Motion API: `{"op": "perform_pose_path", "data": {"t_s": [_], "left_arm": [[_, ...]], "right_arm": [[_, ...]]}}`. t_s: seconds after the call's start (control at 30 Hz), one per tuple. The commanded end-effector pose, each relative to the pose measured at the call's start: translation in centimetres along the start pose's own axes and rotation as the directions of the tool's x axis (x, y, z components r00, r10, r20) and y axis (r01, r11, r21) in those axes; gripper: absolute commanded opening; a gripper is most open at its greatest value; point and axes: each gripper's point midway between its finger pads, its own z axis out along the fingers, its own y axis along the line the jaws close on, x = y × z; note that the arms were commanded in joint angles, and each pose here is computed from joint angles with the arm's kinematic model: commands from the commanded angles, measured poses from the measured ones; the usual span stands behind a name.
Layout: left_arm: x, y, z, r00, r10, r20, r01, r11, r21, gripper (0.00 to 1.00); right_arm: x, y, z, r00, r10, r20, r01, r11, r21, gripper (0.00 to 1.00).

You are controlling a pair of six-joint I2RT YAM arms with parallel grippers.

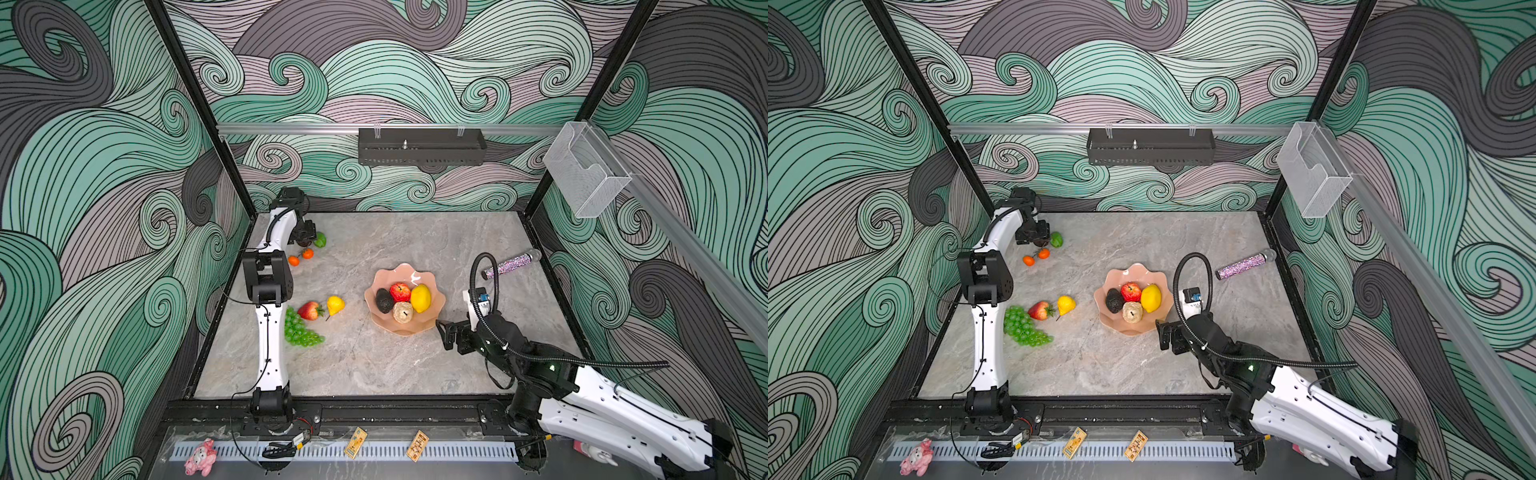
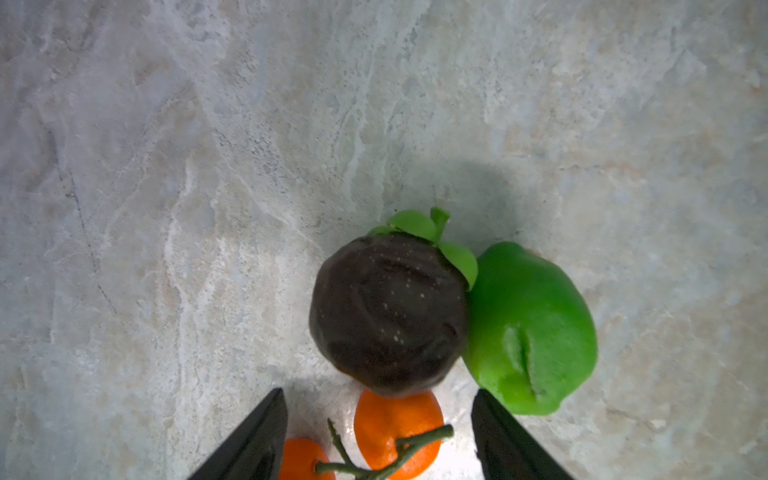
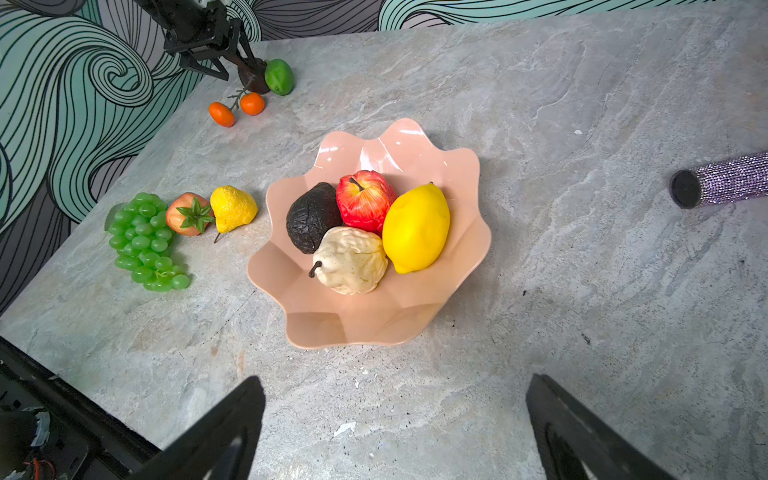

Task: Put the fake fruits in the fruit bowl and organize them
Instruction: 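Lower the left gripper onto the dark mangosteen and close on it, then carry the mangosteen toward the bowl with the left gripper while right reaches to it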

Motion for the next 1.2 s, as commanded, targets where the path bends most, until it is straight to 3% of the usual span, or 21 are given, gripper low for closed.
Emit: {"op": "perform_pose_path", "data": {"t_s": [0.0,0.8,0.97,1.17], "left_arm": [[-1.4,0.0,-0.6,0.999,-0.022,0.042,0.021,0.999,0.029,0.74],[-1.2,0.0,3.9,1.000,-0.027,0.016,0.026,0.998,0.063,0.66],[-1.6,0.1,3.6,0.999,-0.044,0.027,0.042,0.997,0.069,0.59],[-3.1,-0.4,0.5,0.991,-0.095,0.094,0.082,0.988,0.128,0.54]], "right_arm": [[0.3,-0.2,0.2,1.000,0.015,-0.014,-0.015,1.000,0.011,0.99],[0.8,0.3,1.2,0.998,0.006,-0.055,-0.006,1.000,0.016,0.98],[0.7,0.4,1.4,0.998,0.007,-0.059,-0.006,1.000,0.020,0.98],[0.5,0.7,1.6,0.998,0.007,-0.061,-0.006,1.000,0.017,0.98]]}}
